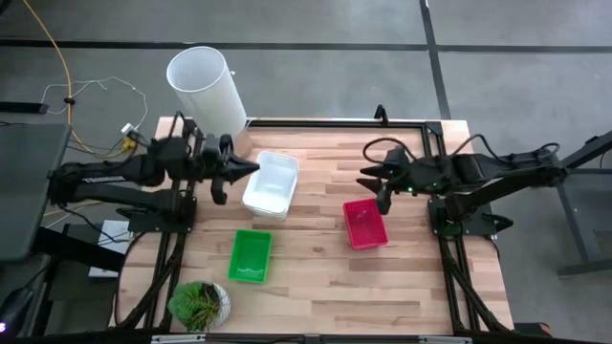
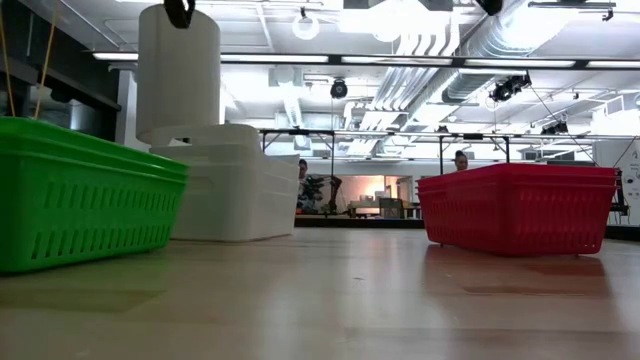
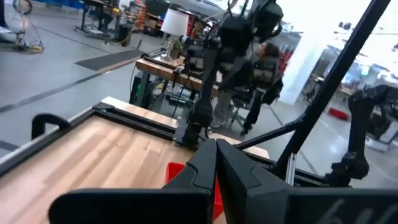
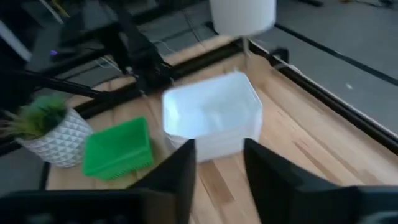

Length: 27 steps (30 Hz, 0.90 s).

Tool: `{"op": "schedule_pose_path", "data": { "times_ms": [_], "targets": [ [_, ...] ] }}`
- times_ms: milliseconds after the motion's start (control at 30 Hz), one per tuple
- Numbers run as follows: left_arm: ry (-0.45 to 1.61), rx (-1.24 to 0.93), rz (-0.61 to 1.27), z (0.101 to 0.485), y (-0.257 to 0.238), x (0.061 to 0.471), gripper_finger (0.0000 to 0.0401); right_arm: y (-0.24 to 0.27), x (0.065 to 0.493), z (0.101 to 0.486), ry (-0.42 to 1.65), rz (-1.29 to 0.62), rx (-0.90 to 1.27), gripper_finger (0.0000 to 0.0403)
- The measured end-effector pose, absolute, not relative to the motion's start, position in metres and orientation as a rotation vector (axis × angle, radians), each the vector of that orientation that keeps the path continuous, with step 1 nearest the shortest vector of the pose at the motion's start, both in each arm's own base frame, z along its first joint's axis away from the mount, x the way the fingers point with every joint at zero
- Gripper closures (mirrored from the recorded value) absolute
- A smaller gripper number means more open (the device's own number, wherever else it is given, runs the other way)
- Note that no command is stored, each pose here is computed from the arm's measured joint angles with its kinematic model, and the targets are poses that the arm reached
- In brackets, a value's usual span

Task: Stack baskets by color
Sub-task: Return to Home Position

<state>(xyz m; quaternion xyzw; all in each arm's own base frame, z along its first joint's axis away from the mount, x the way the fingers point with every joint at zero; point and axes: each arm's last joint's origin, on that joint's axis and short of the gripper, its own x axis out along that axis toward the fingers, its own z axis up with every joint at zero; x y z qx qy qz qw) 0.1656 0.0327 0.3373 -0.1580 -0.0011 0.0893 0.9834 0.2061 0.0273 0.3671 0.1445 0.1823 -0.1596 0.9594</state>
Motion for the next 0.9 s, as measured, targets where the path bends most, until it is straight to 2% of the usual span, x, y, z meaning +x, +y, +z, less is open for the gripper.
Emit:
{"op": "schedule_pose_path", "data": {
  "times_ms": [133, 200, 300, 433, 633, 900],
  "targets": [
    [-0.024, -0.359, 0.175, 0.317, 0.017, 0.172, 0.0401, 0.026, 0.204, 0.376, 0.333, -0.278, 0.287, 0.0369],
    [-0.037, -0.372, 0.162, 0.311, 0.009, 0.173, 0.0401, 0.025, 0.202, 0.378, 0.326, -0.256, 0.299, 0.0393],
    [-0.035, -0.374, 0.162, 0.306, -0.002, 0.174, 0.0401, 0.022, 0.194, 0.384, 0.299, -0.247, 0.308, 0.0385],
    [-0.041, -0.347, 0.165, 0.306, -0.012, 0.173, 0.0401, 0.019, 0.179, 0.393, 0.245, -0.26, 0.289, 0.04],
    [-0.036, -0.315, 0.152, 0.306, -0.019, 0.172, 0.0401, 0.016, 0.166, 0.4, 0.21, -0.252, 0.23, 0.0402],
    [-0.034, -0.276, 0.138, 0.307, -0.015, 0.17, 0.0401, 0.016, 0.163, 0.391, 0.322, -0.238, 0.082, 0.0402]
  ]
}}
